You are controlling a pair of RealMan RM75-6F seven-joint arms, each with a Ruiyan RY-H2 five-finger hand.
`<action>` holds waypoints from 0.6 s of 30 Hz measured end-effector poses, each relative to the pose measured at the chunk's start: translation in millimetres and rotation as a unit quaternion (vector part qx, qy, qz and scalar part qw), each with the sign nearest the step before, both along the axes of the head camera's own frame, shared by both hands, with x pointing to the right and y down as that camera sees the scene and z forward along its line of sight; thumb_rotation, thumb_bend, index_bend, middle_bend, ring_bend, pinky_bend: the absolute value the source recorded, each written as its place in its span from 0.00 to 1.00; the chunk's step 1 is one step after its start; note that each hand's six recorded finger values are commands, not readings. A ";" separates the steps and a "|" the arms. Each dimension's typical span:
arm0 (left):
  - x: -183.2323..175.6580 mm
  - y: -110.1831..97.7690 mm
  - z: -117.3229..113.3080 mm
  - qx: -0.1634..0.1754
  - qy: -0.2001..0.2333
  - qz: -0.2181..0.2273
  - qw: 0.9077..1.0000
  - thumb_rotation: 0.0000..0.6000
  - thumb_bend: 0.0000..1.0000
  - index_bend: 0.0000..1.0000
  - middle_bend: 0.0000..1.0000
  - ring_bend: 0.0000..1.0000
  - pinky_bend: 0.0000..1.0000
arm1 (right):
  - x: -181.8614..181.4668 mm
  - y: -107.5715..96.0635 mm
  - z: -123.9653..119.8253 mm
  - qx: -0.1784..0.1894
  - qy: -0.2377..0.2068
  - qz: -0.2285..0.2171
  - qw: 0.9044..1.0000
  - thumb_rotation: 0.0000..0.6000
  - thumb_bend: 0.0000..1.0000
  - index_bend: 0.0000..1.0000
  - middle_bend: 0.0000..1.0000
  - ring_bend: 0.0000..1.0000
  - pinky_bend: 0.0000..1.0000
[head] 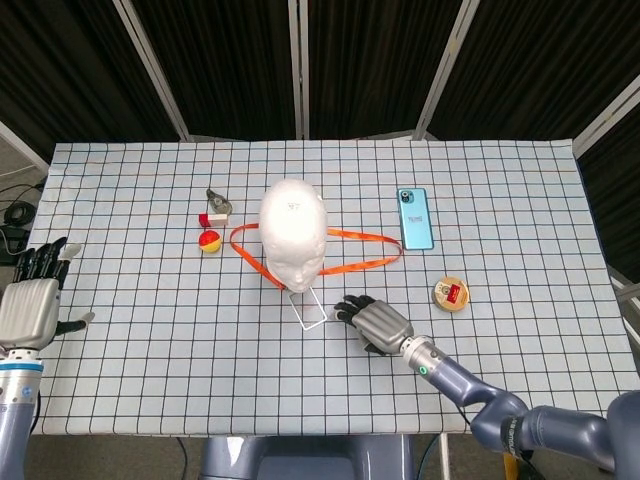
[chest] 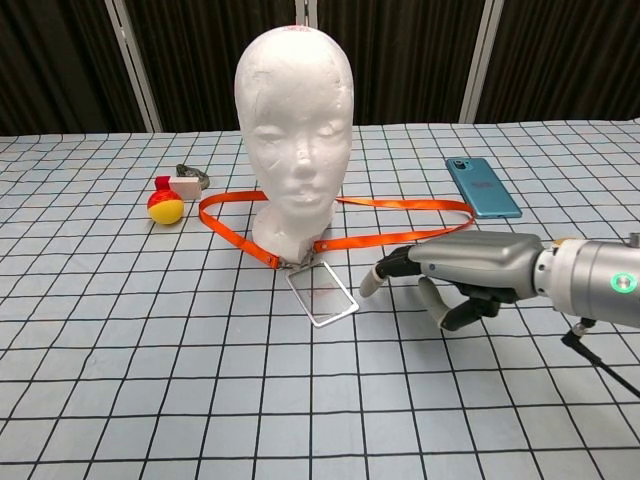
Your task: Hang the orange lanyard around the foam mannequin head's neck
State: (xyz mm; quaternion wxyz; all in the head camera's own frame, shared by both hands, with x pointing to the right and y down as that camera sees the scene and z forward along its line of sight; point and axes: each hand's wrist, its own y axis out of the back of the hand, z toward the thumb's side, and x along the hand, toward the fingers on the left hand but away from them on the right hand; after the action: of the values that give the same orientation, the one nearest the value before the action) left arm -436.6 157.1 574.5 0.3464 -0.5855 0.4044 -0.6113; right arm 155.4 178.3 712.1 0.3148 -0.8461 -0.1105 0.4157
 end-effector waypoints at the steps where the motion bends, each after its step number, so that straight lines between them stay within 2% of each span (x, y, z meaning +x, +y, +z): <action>1: -0.4 -0.3 -0.1 0.001 0.000 0.000 1.000 1.00 0.02 0.00 0.00 0.00 0.00 | -3.6 -0.8 1.9 0.000 0.000 0.001 1.000 1.00 1.00 0.20 0.14 0.11 0.18; 10: -2.9 -1.3 -0.3 0.002 0.004 -0.001 1.000 1.00 0.04 0.00 0.00 0.00 0.00 | -27.2 -6.5 5.8 0.008 -0.010 0.016 1.000 1.00 1.00 0.19 0.15 0.12 0.18; 18: -3.0 -1.2 2.0 -0.003 0.008 -0.002 1.000 1.00 0.04 0.00 0.00 0.00 0.00 | -46.5 1.1 8.4 0.005 -0.020 0.014 1.000 1.00 1.00 0.18 0.15 0.12 0.19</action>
State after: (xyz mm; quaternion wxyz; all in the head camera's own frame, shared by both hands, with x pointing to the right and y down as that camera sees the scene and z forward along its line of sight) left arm -439.7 155.9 576.5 0.3403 -0.5907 0.4066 -0.6083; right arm 108.9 179.4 720.5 0.3113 -0.8511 -0.1306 0.4019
